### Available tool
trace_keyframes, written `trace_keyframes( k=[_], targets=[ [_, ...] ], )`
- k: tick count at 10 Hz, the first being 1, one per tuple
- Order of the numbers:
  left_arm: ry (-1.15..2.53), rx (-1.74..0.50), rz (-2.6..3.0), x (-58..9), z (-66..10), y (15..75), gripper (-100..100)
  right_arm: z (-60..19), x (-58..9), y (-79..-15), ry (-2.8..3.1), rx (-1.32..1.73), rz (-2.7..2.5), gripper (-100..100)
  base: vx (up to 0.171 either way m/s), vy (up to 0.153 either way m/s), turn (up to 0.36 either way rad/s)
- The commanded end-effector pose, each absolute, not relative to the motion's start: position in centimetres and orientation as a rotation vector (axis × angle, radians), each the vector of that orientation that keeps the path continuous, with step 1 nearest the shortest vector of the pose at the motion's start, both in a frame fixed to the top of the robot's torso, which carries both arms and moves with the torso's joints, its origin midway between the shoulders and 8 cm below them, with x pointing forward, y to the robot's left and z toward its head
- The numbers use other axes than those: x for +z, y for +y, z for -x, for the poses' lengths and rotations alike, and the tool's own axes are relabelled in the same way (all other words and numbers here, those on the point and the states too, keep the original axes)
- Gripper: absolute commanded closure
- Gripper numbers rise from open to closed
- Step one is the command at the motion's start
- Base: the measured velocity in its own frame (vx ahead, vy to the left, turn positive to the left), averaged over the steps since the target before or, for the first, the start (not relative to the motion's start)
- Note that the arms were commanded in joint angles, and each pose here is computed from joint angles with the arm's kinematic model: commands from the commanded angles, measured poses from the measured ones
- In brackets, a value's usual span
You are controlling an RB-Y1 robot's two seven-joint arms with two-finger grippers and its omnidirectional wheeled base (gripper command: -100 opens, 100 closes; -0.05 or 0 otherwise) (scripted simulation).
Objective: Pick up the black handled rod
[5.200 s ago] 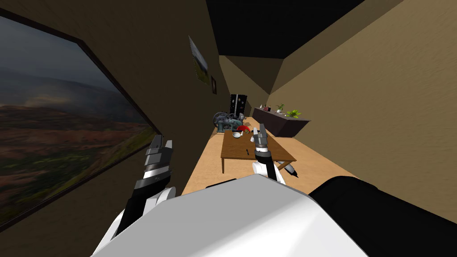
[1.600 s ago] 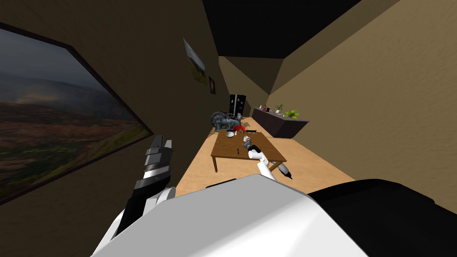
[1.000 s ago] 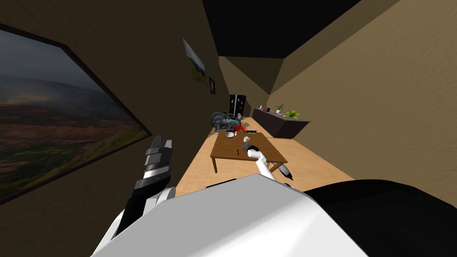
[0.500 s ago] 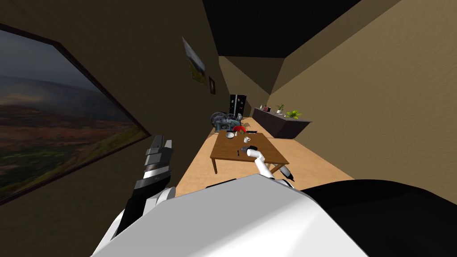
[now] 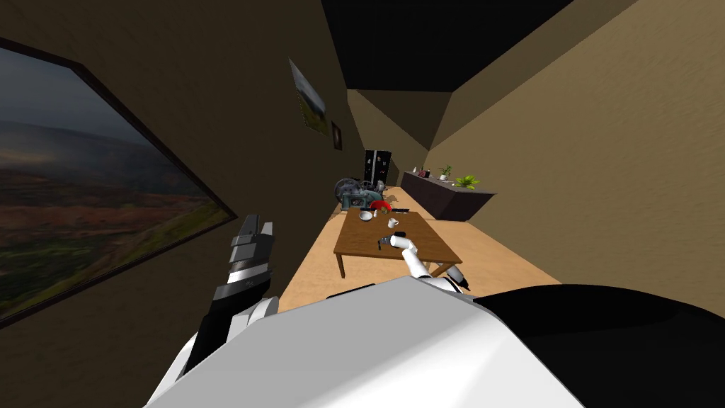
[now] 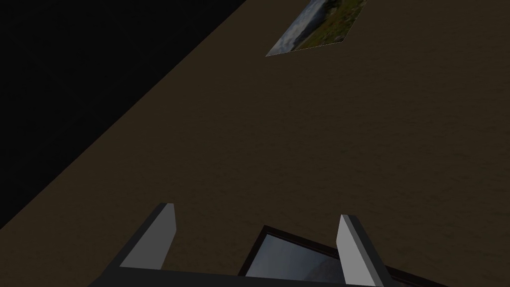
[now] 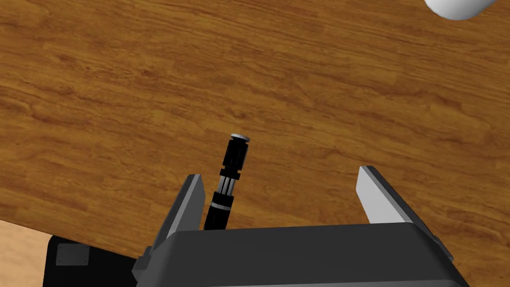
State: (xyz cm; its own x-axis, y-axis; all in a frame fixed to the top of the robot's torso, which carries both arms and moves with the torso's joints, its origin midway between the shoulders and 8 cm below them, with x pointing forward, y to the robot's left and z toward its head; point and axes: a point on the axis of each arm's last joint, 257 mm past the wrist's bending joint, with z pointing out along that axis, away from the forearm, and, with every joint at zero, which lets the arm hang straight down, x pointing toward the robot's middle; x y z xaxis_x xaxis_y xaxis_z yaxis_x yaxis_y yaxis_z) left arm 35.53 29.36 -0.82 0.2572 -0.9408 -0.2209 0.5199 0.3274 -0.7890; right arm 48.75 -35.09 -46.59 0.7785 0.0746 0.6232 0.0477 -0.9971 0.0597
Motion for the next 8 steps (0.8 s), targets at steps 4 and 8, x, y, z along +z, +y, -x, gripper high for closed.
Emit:
trace_keyframes(
  k=[4,8],
  targets=[
    [0.775,-1.093,0.656,-0.8,-35.5,29.4,0,-45.9,-50.0,-33.6,-0.098,0.806,-3.110,-100,0.050,0.010,0.001],
    [0.775,-1.093,0.656,-0.8,-35.5,29.4,0,-43.8,-51.6,-32.7,-0.261,0.618,-3.211,-100,0.050,0.013,0.000]
  ],
)
